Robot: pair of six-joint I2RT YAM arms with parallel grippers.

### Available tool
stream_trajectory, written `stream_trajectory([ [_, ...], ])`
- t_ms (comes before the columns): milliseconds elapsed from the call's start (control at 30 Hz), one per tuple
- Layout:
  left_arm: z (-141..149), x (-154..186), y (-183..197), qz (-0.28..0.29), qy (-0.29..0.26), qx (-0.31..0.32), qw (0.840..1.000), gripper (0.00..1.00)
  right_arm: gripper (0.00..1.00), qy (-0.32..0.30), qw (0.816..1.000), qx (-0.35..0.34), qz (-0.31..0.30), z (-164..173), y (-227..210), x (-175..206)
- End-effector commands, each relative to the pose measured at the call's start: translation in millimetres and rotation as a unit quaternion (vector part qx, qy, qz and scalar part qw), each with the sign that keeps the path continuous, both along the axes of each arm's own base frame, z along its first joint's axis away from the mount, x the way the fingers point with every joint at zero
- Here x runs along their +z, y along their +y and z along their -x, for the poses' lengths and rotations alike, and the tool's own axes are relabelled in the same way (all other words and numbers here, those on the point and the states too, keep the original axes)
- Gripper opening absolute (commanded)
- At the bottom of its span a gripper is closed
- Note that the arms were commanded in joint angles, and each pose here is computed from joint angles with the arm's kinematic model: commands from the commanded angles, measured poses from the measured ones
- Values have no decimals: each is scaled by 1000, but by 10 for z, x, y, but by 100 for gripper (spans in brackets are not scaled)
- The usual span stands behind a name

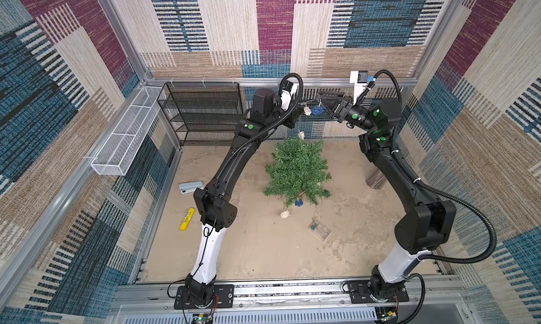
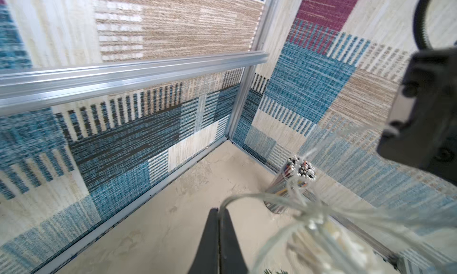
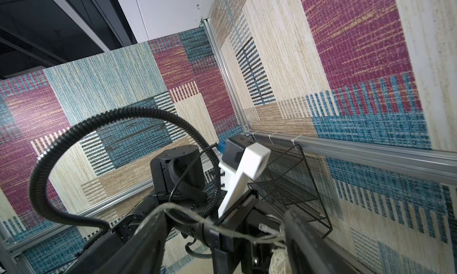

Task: Remove string lights from the small christmas tree
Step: Remove the light string from the Christmas tree.

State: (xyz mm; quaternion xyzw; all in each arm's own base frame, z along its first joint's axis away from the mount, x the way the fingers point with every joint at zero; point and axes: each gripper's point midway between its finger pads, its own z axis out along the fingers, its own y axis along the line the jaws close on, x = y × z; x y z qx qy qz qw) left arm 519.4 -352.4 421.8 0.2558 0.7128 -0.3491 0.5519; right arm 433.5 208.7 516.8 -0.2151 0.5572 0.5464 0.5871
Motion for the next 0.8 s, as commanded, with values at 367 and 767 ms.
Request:
stream_trajectory([
  [367, -336, 325, 782, 30, -6, 136, 990, 0, 83, 43, 994, -64, 74, 233, -222, -413],
  [767, -197, 265, 1308, -17, 21, 203, 979, 0, 84, 78, 984, -104, 121, 382, -381, -709],
])
